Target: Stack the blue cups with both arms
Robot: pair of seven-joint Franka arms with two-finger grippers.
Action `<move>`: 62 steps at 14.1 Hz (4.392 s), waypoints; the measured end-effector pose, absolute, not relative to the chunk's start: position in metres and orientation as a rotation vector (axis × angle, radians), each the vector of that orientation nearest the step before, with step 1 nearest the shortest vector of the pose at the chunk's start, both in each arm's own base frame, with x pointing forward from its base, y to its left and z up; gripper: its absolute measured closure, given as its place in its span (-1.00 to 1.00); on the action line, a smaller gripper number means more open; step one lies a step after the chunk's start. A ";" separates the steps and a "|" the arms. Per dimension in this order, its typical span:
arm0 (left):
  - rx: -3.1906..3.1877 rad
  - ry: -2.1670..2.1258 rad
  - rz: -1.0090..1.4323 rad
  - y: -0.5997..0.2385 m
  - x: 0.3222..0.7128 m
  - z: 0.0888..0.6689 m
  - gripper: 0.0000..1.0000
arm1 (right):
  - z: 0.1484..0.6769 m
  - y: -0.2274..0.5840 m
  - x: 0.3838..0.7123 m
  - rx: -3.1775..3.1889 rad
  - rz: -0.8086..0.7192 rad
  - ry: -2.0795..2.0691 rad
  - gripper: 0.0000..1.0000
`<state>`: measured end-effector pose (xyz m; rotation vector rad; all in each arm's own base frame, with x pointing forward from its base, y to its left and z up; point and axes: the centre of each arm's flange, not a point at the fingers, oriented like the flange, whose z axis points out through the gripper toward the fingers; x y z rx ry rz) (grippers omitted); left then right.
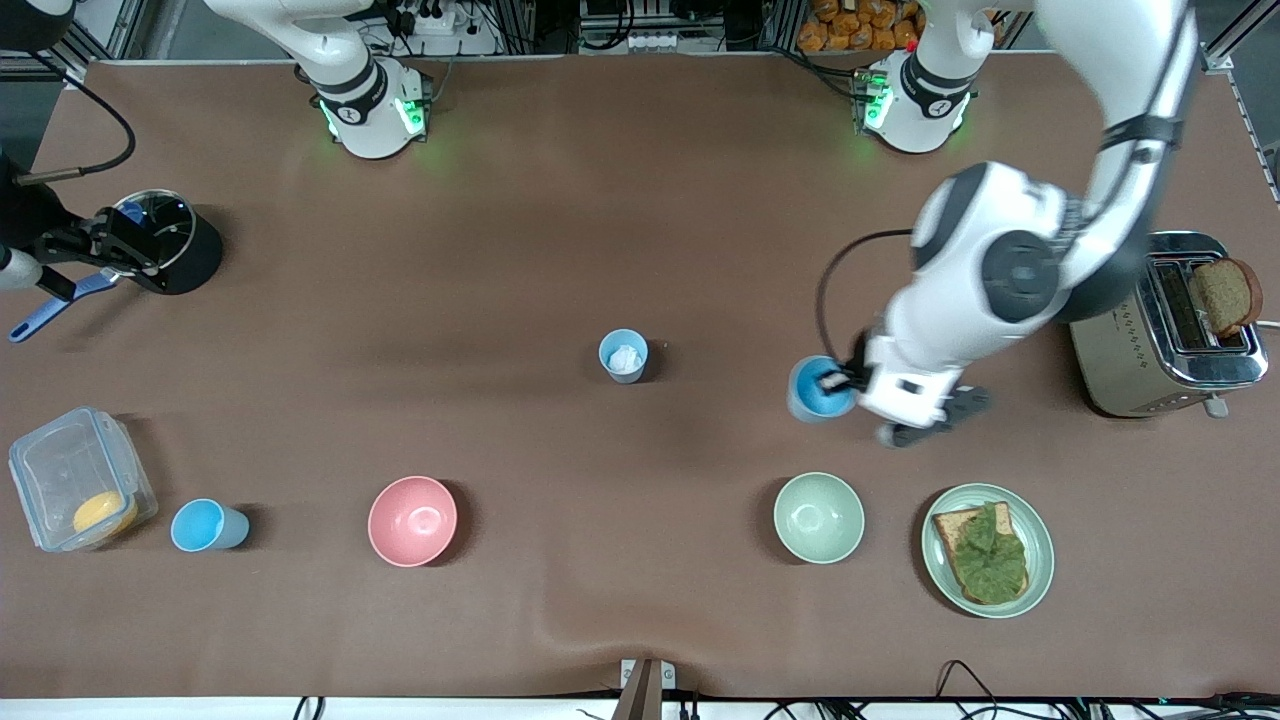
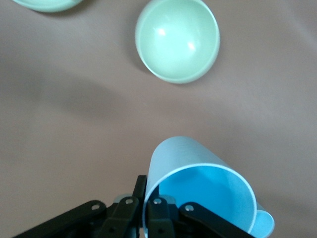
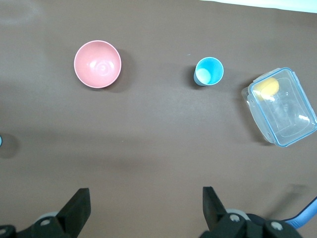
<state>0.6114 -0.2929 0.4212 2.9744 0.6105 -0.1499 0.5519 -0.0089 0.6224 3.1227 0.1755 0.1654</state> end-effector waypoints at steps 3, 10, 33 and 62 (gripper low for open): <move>2.968 0.585 -0.174 -0.365 0.587 0.403 0.92 | 0.624 -0.015 0.551 3.123 0.169 0.156 -1.00; 2.951 0.479 -0.176 -0.445 0.551 0.368 0.92 | 0.625 -0.034 0.550 3.121 0.172 0.100 -1.00; 2.931 0.357 -0.206 -0.511 0.516 0.302 0.30 | 0.630 -0.029 0.546 3.128 0.128 0.099 -1.00; 3.172 0.016 -0.072 -0.031 0.518 0.685 -1.00 | 0.636 -0.023 0.543 3.146 0.098 0.105 -1.00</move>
